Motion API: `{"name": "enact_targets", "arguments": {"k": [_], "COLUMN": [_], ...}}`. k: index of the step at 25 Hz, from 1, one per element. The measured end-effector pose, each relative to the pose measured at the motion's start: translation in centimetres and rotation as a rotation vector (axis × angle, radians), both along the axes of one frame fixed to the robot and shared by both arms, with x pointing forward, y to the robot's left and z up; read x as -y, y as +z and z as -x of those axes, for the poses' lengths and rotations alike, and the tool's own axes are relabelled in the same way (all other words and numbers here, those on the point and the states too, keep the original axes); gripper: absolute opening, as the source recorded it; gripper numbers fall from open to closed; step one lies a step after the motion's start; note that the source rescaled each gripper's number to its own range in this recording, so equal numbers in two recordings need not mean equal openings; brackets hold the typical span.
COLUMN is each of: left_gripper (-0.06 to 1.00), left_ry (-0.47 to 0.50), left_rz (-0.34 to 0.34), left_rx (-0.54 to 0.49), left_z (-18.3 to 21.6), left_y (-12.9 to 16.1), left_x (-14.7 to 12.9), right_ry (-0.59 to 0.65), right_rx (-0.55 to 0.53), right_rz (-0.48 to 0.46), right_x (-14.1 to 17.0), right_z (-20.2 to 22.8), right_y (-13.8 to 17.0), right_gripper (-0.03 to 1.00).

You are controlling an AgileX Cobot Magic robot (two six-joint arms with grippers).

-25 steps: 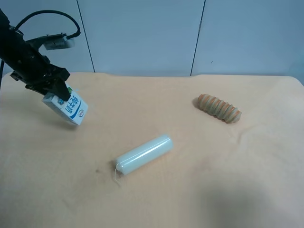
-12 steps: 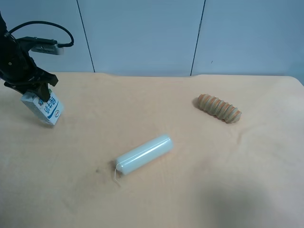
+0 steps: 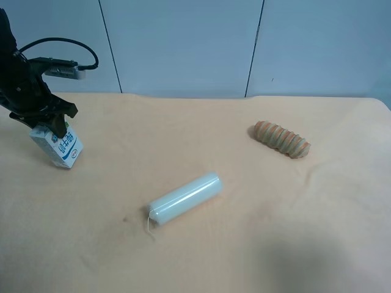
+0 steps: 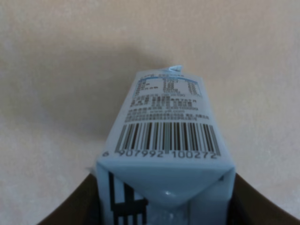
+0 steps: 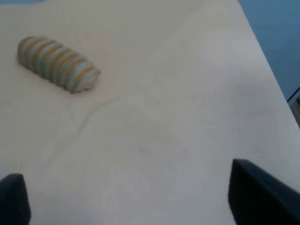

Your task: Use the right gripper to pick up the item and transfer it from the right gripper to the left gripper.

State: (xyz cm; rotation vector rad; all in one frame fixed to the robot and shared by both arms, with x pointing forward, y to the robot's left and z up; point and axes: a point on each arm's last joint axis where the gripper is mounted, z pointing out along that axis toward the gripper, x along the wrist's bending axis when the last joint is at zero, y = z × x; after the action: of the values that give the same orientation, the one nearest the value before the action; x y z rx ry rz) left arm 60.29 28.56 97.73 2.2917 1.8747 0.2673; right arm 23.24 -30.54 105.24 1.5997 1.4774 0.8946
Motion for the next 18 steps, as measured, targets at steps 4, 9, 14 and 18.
{"name": "enact_targets", "arguments": {"k": [4,9,14,18], "left_gripper": [0.0,0.0,0.0,0.01], "left_ry": [0.0,0.0,0.001,0.001], "left_rz": [-0.001,-0.002,-0.001,-0.001], "left_rx": [-0.017,-0.049,-0.052,-0.055], "left_z": [-0.1,-0.4,-0.4,-0.3], "left_y": [-0.6,-1.8,-1.8,-1.8], "left_x": [0.0,0.0,0.0,0.0], "right_ry": [0.0,0.0,0.0,0.0], "right_rx": [0.0,0.0,0.0,0.0], "right_rz": [0.0,0.0,0.0,0.0], "right_x": [0.0,0.0,0.0,0.0], "right_z": [0.0,0.0,0.0,0.0], "right_y": [0.0,0.0,0.0,0.0], "right_gripper": [0.73,0.73,0.73,0.73]}}
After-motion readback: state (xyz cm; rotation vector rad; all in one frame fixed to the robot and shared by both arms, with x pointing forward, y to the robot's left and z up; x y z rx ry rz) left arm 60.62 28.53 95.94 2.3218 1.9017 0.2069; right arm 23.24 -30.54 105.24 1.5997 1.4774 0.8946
